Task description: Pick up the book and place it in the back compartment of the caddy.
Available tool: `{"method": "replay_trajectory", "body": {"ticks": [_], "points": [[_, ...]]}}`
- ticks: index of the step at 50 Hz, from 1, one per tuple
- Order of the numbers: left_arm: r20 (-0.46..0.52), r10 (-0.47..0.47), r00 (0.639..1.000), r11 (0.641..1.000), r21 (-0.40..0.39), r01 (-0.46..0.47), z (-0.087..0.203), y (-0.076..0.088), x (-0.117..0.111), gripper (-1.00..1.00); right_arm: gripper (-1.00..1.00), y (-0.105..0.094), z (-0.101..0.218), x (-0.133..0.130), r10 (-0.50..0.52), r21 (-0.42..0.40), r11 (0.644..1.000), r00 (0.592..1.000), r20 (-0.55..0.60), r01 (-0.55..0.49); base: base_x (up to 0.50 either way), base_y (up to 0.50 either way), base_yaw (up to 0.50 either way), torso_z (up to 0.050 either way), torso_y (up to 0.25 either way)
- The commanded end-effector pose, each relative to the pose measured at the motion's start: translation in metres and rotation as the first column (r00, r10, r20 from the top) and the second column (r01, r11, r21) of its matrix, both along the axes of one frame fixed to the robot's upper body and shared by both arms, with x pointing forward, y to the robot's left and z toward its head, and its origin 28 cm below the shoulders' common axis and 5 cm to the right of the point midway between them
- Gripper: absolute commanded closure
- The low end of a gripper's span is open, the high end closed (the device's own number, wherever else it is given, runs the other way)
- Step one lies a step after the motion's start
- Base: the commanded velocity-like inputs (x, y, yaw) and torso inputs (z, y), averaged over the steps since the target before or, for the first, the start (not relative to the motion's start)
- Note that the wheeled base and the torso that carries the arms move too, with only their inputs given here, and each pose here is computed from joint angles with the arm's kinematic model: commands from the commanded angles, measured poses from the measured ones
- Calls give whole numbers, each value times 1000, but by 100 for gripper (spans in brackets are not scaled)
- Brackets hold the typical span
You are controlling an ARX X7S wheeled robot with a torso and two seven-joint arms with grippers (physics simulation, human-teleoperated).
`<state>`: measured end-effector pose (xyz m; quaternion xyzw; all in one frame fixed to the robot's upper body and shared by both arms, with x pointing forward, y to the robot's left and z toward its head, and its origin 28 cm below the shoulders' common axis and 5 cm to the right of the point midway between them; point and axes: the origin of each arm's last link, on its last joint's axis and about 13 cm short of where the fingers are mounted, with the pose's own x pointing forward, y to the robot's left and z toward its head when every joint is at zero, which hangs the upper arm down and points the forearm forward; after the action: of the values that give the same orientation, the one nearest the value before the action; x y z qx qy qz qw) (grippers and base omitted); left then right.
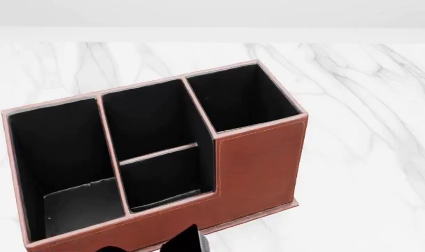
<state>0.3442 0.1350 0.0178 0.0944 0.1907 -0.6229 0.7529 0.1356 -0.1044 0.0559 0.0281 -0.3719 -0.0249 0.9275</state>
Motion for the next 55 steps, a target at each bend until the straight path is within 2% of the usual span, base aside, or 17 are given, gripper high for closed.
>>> {"method": "replay_trajectory", "body": {"ticks": [1, 13, 21, 34, 55], "points": [[21, 42, 999, 998, 46, -43, -2, 11, 3, 100, -100, 0, 1, 0, -4, 2, 1000, 1000, -1, 4, 0, 0, 0, 0, 0], [125, 30, 992, 999, 40, -35, 21, 18, -10, 100, -100, 0, 0, 0, -5, 1, 1000, 1000, 2, 5, 0, 0, 1, 0, 0], [216, 67, 974, 997, -39, -60, 54, 32, -23, 100, -100, 0, 0, 0, -5, -2, 1000, 1000, 3, 5, 0, 0, 0, 0, 0], [274, 141, 951, 988, -106, -116, 79, 56, -34, 100, -100, 1, -1, 1, -9, -6, 1000, 1000, -2, 8, 0, 0, 0, 0, 1], [330, 202, 922, 978, -123, -170, 103, 74, -47, 100, -100, 1, -1, 1, -6, -10, 1000, 1000, -5, 6, 0, 0, 0, 0, 0]]}}
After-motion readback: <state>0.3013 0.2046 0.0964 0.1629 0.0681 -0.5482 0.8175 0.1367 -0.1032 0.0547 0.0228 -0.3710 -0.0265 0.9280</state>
